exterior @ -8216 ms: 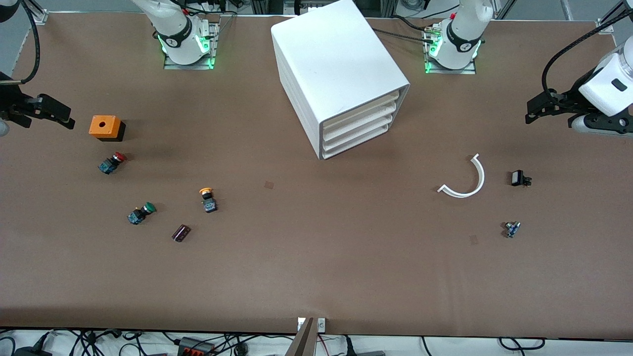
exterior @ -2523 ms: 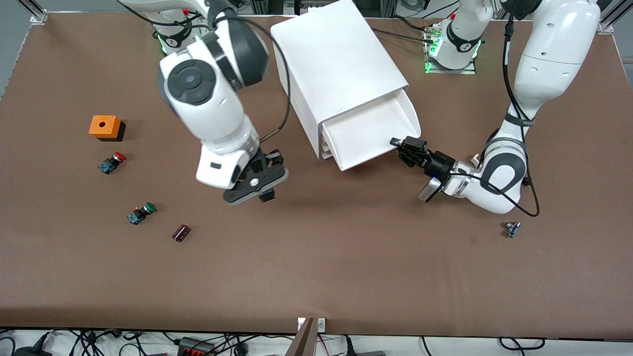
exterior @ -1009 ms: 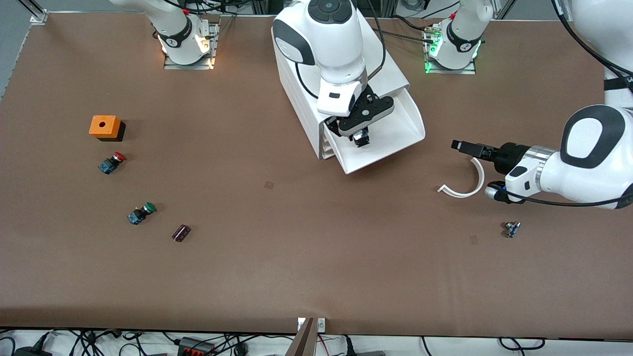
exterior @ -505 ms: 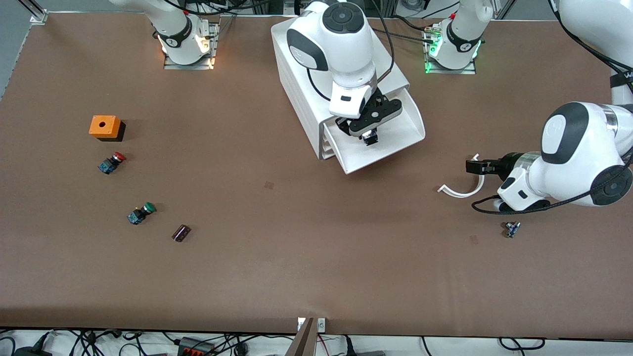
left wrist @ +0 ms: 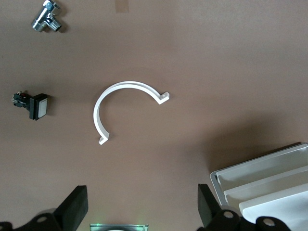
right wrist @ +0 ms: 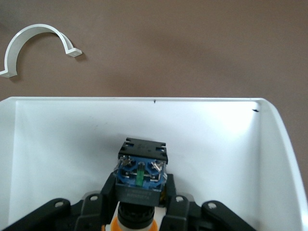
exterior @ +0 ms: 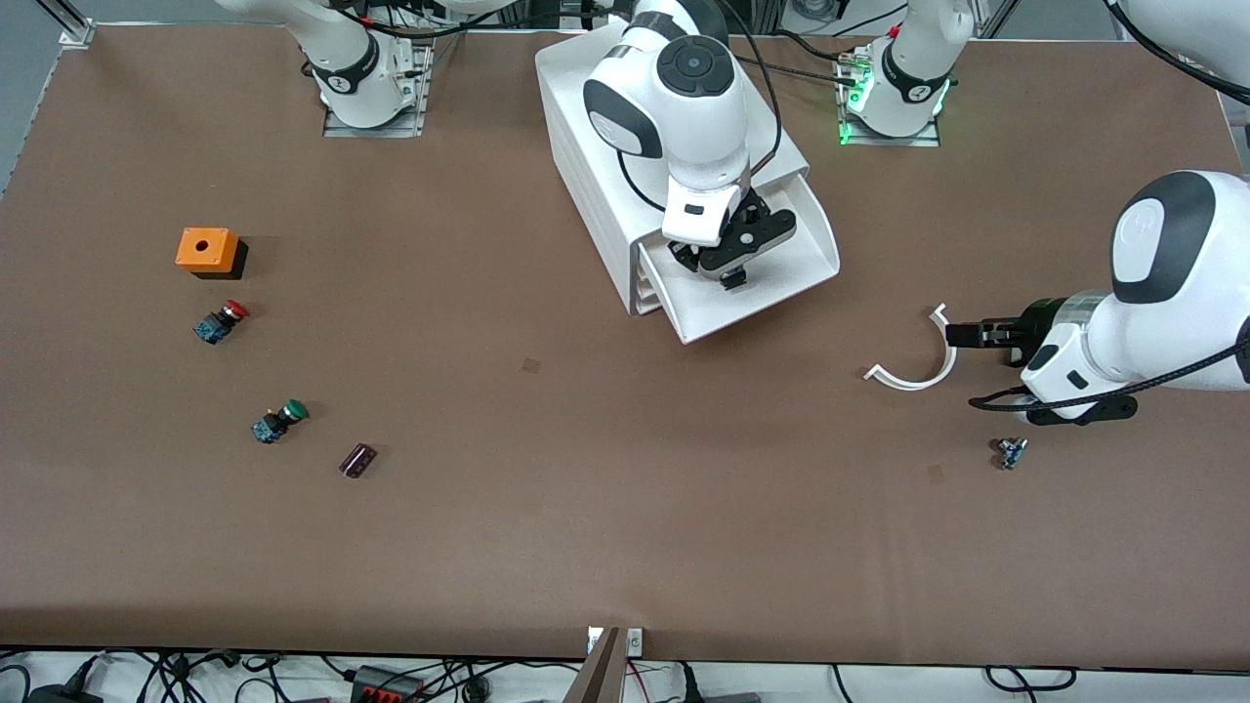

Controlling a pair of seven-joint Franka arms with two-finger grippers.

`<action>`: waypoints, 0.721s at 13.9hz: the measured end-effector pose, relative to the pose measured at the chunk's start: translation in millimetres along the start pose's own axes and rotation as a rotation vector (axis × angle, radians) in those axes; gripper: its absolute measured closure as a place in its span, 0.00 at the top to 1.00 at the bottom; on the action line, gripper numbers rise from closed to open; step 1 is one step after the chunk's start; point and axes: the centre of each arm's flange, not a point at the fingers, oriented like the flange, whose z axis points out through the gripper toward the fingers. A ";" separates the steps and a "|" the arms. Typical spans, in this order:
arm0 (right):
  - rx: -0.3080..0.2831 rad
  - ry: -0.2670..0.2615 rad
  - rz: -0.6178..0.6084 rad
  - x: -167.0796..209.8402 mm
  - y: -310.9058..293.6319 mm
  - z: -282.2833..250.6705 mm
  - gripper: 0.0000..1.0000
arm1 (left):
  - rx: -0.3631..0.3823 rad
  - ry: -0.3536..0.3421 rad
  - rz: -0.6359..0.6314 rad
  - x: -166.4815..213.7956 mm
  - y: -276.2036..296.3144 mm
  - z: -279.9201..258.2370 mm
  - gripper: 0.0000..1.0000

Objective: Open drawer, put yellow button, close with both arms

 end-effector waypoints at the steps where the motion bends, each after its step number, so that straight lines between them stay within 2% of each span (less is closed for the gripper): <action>1: 0.000 -0.002 -0.002 -1.0 -1.5 1.1 0.42 | 0.000 0.000 -0.002 0.1 -0.5 0.1 1.00; 3: 0.000 -0.002 -0.003 -1.6 -2.6 1.3 0.42 | 0.000 -0.001 -0.004 0.1 -0.6 0.2 1.00; 5: -0.001 -0.003 -0.003 -1.7 -2.6 1.4 0.57 | 0.000 -0.004 -0.006 0.0 -0.6 0.7 1.00; 9: -0.009 -0.016 0.015 -1.8 -1.1 -1.2 0.99 | 0.004 -0.015 -0.001 -1.8 3.3 2.1 1.00; 10: -0.010 -0.009 0.036 1.8 0.9 -9.8 1.00 | 0.005 -0.016 0.004 -2.5 6.1 2.0 1.00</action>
